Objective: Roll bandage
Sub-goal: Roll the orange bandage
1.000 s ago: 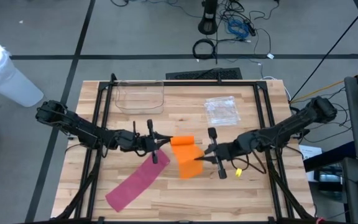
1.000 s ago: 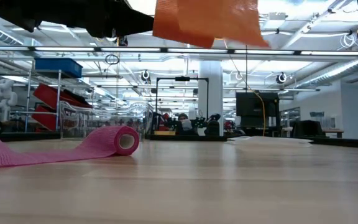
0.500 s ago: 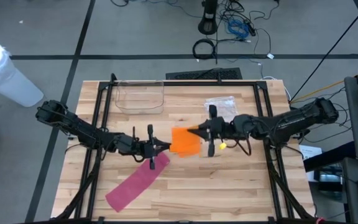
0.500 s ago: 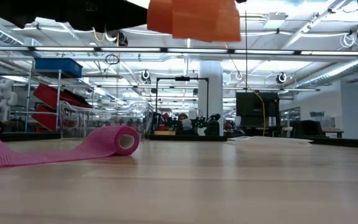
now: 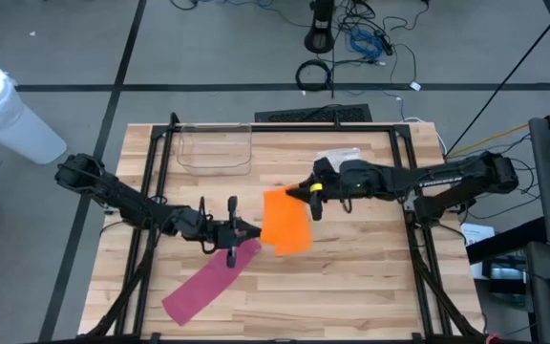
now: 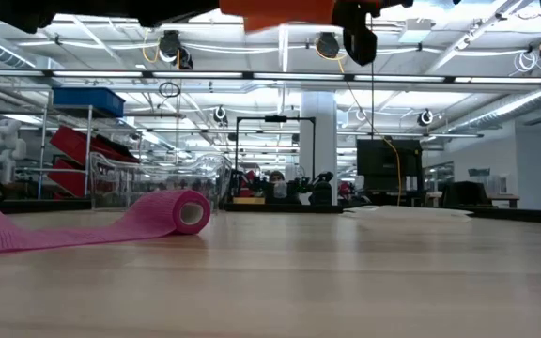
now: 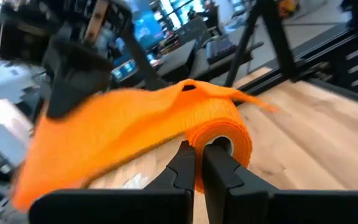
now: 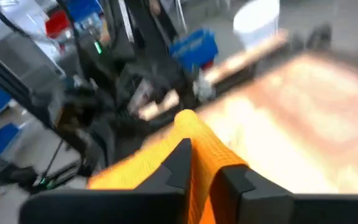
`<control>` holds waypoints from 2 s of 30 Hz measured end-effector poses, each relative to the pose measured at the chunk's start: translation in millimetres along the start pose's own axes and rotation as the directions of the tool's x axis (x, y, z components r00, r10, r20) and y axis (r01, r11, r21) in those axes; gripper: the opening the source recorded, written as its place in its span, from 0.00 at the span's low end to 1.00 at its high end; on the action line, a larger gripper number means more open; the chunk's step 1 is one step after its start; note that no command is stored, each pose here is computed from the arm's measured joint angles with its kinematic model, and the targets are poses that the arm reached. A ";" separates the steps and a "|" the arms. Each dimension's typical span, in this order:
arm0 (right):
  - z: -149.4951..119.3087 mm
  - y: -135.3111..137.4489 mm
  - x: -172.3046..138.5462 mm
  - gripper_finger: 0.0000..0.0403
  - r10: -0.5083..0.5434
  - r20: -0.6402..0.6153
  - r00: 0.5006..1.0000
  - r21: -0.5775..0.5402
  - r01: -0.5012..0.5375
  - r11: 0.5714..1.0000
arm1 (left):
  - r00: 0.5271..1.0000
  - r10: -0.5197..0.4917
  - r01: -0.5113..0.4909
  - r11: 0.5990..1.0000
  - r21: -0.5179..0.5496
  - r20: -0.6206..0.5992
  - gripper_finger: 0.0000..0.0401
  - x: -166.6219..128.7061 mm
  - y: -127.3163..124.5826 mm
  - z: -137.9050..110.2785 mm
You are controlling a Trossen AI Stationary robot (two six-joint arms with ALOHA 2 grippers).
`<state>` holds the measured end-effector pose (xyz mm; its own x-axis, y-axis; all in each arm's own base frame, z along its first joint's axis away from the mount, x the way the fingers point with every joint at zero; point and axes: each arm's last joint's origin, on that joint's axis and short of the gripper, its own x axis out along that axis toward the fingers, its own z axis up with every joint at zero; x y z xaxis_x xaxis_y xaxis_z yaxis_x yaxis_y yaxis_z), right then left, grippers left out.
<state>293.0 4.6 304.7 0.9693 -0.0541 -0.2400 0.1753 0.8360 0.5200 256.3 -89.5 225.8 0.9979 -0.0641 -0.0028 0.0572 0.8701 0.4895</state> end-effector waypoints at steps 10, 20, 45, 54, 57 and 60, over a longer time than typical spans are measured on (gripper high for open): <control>-14.4 -22.0 -16.5 0.34 -0.185 -0.244 0.952 -0.052 0.178 0.983 | 0.989 -0.115 0.116 0.993 -0.003 0.095 0.03 0.3 -10.0 17.6; -18.8 -9.9 -16.9 0.44 0.145 -0.410 0.901 -0.023 -0.169 0.985 | 0.963 -0.180 0.184 0.983 -0.003 0.199 0.03 4.2 -9.6 38.7; -39.2 -29.3 -12.3 0.44 -0.087 -0.535 0.840 -0.127 0.021 0.992 | 0.932 -0.165 0.192 0.980 -0.052 0.324 0.03 -1.4 -13.6 55.6; -47.0 9.9 -32.9 0.43 -0.111 -0.384 0.917 -0.415 -0.064 0.907 | 0.975 0.053 -0.020 0.988 -0.152 0.217 0.03 -3.0 -11.2 57.2; -61.6 19.4 -34.9 0.43 -0.059 -0.310 0.949 -0.457 -0.094 0.884 | 0.978 0.121 -0.093 0.982 -0.166 0.169 0.03 -3.0 -9.4 55.9; -84.3 22.5 -34.5 0.43 -0.044 -0.157 0.987 -0.493 -0.040 0.869 | 0.977 0.151 -0.125 0.977 -0.173 0.149 0.03 -3.0 -8.5 55.3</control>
<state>248.9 71.3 255.5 0.9216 -0.0043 -0.3882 0.0286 0.9980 0.0568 251.2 -123.7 269.9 0.9796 -0.0038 0.2009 -0.0636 0.9426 0.3279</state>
